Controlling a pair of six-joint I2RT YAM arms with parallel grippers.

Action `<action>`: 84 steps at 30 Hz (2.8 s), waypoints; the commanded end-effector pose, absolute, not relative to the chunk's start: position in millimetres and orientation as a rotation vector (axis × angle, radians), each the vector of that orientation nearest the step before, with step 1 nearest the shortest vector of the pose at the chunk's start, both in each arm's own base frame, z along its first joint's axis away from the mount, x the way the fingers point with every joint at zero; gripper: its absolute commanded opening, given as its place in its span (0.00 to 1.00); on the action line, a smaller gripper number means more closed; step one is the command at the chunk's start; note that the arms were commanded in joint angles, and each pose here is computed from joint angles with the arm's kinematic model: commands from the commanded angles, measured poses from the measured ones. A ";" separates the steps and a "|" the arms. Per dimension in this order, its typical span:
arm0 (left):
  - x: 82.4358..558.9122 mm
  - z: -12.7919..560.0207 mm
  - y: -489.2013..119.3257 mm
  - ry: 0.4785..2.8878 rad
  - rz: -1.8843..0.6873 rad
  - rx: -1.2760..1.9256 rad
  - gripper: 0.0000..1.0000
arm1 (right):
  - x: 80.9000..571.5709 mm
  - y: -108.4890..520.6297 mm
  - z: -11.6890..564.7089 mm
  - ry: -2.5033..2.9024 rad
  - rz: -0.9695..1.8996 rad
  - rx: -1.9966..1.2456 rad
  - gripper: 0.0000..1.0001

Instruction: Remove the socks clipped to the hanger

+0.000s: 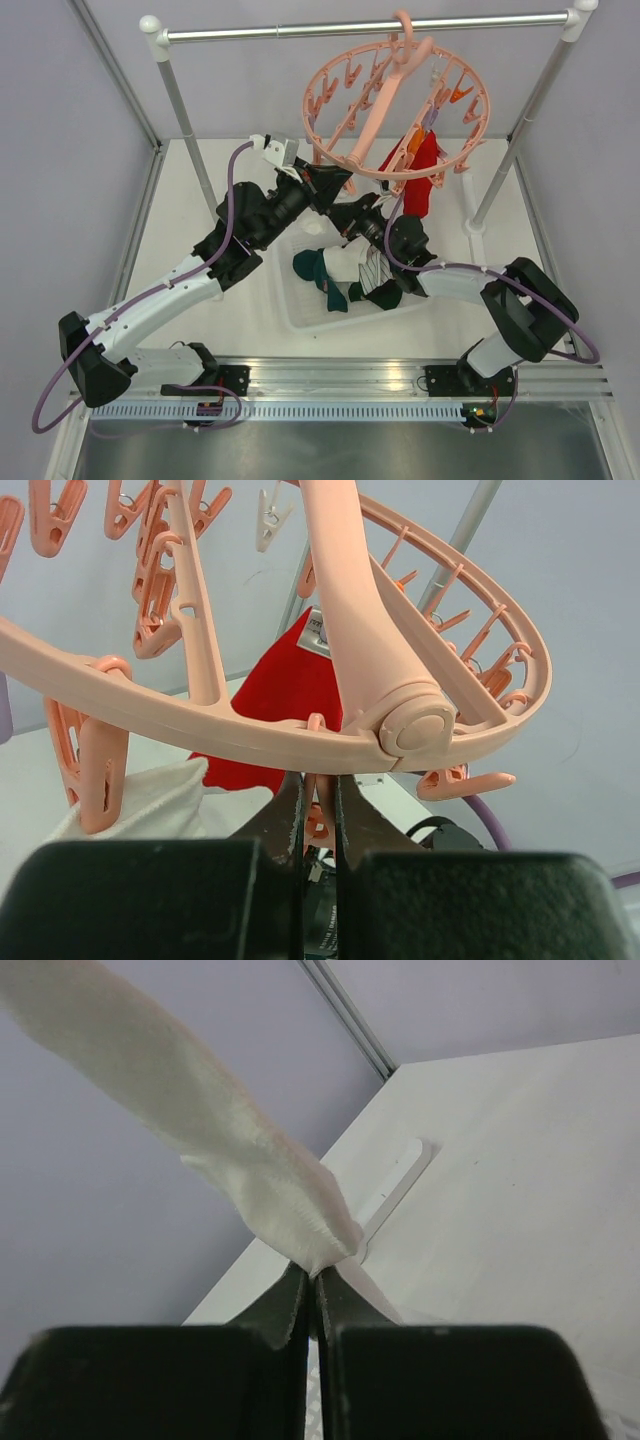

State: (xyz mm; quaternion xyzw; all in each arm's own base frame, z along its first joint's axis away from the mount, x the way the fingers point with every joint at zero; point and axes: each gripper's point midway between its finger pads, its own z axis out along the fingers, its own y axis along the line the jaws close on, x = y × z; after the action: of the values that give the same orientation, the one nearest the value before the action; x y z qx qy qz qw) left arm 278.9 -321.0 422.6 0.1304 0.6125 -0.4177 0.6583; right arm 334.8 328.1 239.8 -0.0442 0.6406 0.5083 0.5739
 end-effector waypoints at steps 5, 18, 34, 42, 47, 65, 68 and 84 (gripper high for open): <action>278.0 428.5 -321.5 1.396 -0.956 0.279 0.22 | 315.3 309.4 268.7 1.428 1.197 -0.091 0.01; 251.4 405.7 -308.7 1.405 -0.945 0.409 0.57 | 294.7 295.4 269.6 1.490 1.155 -0.139 0.01; 243.5 402.3 -252.7 1.403 -0.794 0.300 0.54 | 285.2 289.8 254.5 1.544 1.130 -0.169 0.01; 264.4 412.1 -264.9 1.380 -0.735 0.308 0.59 | 281.7 286.5 259.1 1.540 1.122 -0.177 0.01; 275.2 424.9 -268.0 1.349 -0.704 0.313 0.62 | 280.1 283.0 261.5 1.542 1.107 -0.178 0.01; 286.7 449.0 -281.1 1.236 -0.781 0.360 0.63 | 276.1 280.9 265.6 1.541 1.102 -0.194 0.01; 287.5 452.8 -282.7 1.222 -0.797 0.361 0.63 | 275.8 280.6 265.9 1.541 1.101 -0.195 0.01; 282.5 450.3 -286.8 1.210 -0.861 0.360 0.22 | 276.3 279.6 265.2 1.548 1.088 -0.198 0.01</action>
State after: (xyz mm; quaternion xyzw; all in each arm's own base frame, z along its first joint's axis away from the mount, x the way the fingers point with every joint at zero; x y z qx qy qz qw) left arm 288.8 -286.7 432.6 0.1649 0.5749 -0.3666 0.7127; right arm 279.4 279.6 251.0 -0.0756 0.6779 0.4609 0.5677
